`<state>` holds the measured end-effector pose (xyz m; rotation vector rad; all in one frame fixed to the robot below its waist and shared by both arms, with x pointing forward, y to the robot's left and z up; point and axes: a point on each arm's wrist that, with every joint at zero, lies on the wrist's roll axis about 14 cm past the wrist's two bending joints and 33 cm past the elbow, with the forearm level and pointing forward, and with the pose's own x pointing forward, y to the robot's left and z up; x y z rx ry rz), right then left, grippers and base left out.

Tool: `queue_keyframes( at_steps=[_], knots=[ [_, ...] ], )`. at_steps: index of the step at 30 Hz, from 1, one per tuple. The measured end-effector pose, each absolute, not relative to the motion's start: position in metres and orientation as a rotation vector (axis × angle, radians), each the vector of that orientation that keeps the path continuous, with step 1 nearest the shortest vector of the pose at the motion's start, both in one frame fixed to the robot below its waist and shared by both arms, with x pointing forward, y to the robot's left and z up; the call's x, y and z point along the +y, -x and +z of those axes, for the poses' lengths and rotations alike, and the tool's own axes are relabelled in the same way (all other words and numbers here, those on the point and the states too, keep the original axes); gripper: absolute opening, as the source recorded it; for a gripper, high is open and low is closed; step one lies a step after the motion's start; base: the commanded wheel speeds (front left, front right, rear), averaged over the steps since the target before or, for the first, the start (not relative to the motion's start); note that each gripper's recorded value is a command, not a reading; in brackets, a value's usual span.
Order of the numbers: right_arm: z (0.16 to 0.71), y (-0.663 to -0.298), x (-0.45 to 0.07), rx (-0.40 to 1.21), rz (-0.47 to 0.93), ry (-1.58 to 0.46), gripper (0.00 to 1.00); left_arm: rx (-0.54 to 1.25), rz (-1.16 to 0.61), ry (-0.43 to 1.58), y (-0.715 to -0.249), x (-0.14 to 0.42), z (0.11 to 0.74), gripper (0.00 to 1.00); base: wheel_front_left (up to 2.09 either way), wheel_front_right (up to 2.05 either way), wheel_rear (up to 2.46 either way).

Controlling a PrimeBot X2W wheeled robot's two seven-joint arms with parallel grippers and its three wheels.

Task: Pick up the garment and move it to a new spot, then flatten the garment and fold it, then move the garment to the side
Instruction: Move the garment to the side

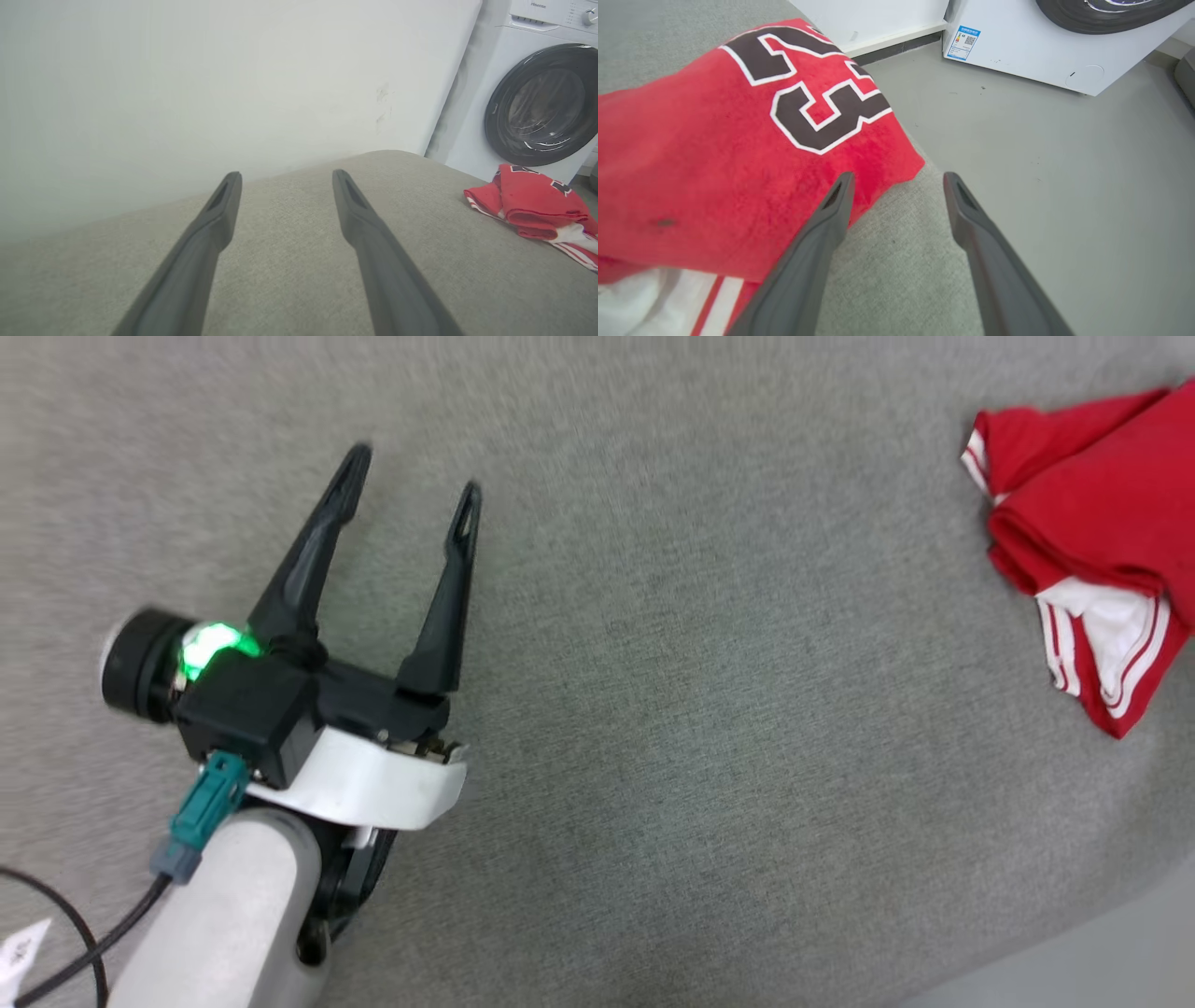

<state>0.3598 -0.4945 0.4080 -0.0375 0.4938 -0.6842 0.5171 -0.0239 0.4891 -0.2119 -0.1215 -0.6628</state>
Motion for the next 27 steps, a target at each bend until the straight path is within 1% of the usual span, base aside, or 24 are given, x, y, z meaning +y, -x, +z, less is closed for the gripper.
queue_keyframes(
  at_steps=[3, 7, 10, 16, 21, 24, 27],
  knots=[
    [0.413, -0.350, -0.481, 0.455, -0.640, 0.045, 1.00, -0.115, -0.603, 0.201, -0.508, -0.008, 0.495, 1.00, 0.00, 0.00, 0.00],
    [0.423, -0.349, -0.456, 0.379, -0.557, 0.046, 1.00, -0.111, -0.530, 0.185, -0.492, 0.014, 0.504, 1.00, 0.00, 0.00, 0.00],
    [0.424, -0.358, -0.419, 0.330, -0.459, 0.026, 1.00, -0.109, -0.473, 0.175, -0.479, 0.031, 0.511, 1.00, 0.00, 0.00, 0.00],
    [0.434, -0.388, -0.331, 0.228, -0.253, -0.064, 1.00, -0.114, -0.307, 0.166, -0.460, 0.082, 0.521, 1.00, 0.00, 0.00, 0.00],
    [0.460, -0.412, -0.264, 0.134, -0.090, -0.107, 1.00, -0.116, -0.199, 0.137, -0.442, 0.121, 0.525, 1.00, 0.00, 0.00, 0.00],
    [0.479, -0.413, -0.237, 0.082, -0.026, -0.123, 1.00, -0.118, -0.148, 0.127, -0.430, 0.139, 0.527, 1.00, 0.00, 0.00, 0.00],
    [0.494, -0.403, -0.223, 0.052, 0.010, -0.117, 1.00, -0.118, -0.099, 0.120, -0.417, 0.157, 0.528, 1.00, 0.00, 0.00, 0.00]
  ],
)
